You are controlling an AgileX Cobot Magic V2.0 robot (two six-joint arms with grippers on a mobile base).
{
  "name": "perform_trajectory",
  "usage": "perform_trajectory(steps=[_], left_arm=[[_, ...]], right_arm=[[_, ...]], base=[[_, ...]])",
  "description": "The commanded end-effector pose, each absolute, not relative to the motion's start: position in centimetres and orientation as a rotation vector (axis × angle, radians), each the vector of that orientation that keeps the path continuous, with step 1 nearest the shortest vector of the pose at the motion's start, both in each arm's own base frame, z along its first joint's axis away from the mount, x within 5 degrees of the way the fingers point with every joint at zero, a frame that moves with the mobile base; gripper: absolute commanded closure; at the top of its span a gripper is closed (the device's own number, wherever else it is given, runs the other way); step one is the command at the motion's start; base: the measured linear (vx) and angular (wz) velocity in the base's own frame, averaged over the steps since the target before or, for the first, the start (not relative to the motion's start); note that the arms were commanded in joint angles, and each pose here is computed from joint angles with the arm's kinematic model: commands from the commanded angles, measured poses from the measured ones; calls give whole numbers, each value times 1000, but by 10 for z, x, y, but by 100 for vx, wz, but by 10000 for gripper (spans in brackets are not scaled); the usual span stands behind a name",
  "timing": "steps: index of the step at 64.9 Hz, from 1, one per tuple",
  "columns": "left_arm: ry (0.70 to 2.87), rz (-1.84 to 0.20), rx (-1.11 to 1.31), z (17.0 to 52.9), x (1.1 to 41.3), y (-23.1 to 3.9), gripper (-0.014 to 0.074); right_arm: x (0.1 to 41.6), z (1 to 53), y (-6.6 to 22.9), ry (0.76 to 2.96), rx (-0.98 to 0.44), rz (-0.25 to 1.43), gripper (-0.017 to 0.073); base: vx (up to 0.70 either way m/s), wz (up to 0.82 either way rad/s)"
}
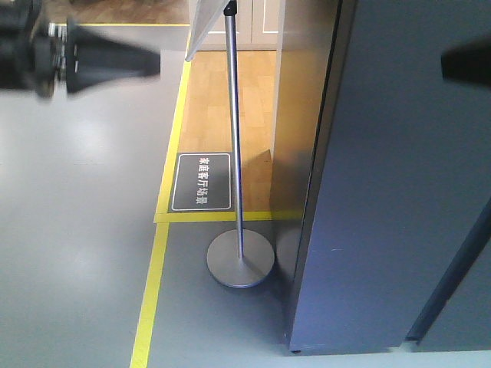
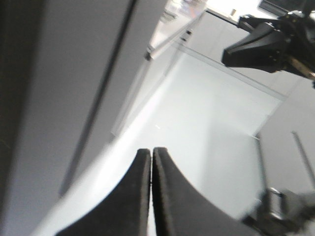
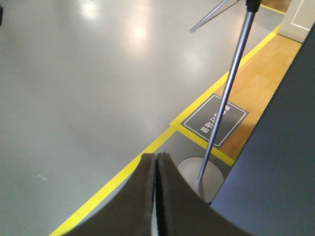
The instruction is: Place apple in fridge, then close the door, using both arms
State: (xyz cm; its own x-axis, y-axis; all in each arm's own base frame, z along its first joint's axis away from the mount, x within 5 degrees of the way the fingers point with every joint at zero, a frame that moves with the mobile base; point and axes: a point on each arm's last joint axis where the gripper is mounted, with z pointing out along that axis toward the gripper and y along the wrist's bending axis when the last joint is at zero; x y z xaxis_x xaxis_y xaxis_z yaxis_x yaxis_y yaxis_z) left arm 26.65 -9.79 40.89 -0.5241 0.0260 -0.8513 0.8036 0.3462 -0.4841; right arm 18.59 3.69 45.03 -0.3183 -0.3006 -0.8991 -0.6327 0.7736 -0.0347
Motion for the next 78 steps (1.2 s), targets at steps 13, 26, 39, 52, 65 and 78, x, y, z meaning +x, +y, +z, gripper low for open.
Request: perform_trajectory(steps=[13,26,39,52,65,78], left_arm=[[2034,-1320,574,308,151,-91,602],[2148,-1232,215,226,102,-78,602],[2100,-1242,64,205,83,-74,601],[2035,-1281,11,212,84,-74,601],[2034,-1295,21,212,83,-74,601],[2028,-1367,80,215,78,-78,601]], right_arm=[[105,348,41,1895,-622,334,564],[74,270,42,1963,-571,335,564],[68,268,40,1872,-534,274,564],[67,268,43,1876,-537,323,564],[67,269,44,1869,-527,347,564],[67,269,44,1869,-527,347,564]], base=[[0,0],[0,0],[0,0],[0,0],[0,0],[0,0]])
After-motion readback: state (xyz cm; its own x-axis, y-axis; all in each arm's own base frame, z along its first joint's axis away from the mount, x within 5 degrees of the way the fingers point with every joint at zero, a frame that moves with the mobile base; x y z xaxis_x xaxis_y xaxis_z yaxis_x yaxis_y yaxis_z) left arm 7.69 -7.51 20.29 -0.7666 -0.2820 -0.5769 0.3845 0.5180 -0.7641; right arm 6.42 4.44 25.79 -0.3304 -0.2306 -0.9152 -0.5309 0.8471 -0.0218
